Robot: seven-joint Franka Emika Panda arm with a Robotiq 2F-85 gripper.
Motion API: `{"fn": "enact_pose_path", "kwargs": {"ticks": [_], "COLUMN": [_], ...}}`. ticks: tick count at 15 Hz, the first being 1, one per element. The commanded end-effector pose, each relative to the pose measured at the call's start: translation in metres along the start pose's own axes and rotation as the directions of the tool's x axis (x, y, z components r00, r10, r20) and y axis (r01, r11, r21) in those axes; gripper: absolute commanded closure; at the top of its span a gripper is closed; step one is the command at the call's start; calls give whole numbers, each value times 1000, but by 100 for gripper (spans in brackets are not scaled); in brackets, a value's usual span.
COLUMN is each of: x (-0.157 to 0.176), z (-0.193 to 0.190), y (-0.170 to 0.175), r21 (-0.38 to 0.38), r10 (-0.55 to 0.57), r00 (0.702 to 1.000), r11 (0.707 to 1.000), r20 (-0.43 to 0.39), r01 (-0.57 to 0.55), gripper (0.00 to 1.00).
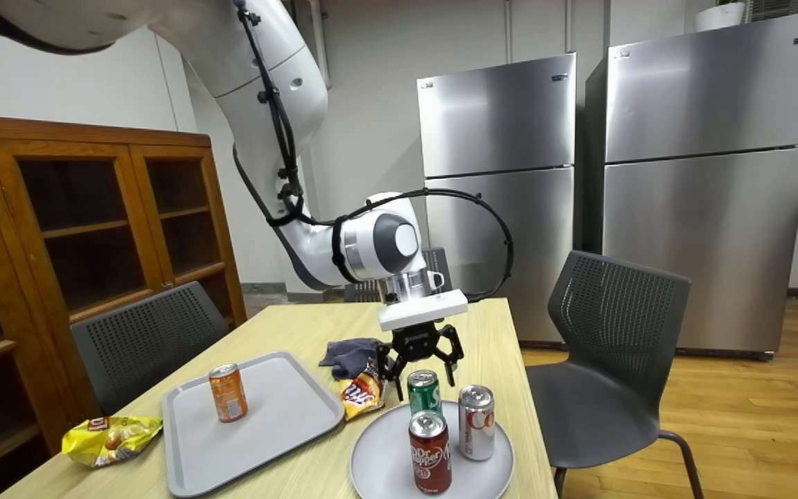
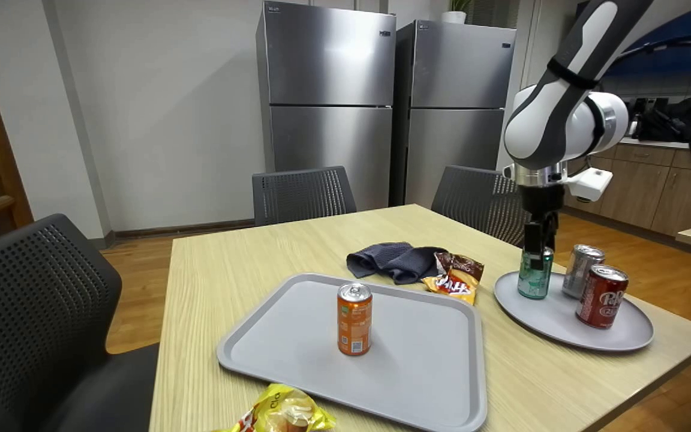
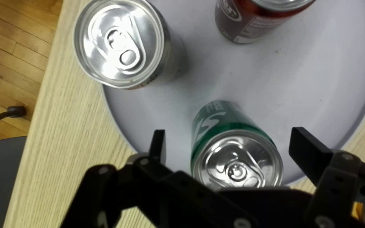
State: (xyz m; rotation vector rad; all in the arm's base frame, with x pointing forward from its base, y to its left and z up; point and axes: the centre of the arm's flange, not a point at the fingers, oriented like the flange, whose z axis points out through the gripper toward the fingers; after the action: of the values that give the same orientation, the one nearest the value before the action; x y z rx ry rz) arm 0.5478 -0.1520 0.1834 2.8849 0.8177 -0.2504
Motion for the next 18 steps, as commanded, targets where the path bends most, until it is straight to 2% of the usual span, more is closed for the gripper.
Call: {"fn": "enact_pose_path", "kwargs": {"ticks": [1, 17, 18], "x": [4, 9, 9], "z": [2, 6, 6], "y": [10, 8, 8], "r21": [-9, -18, -20], "r10": [-14, -39, -41], "r00": [1000, 999, 999], "r11": [1000, 999, 999], "r20": [8, 13, 13], "r01": [14, 39, 41], "gripper": [0, 0, 5]}}
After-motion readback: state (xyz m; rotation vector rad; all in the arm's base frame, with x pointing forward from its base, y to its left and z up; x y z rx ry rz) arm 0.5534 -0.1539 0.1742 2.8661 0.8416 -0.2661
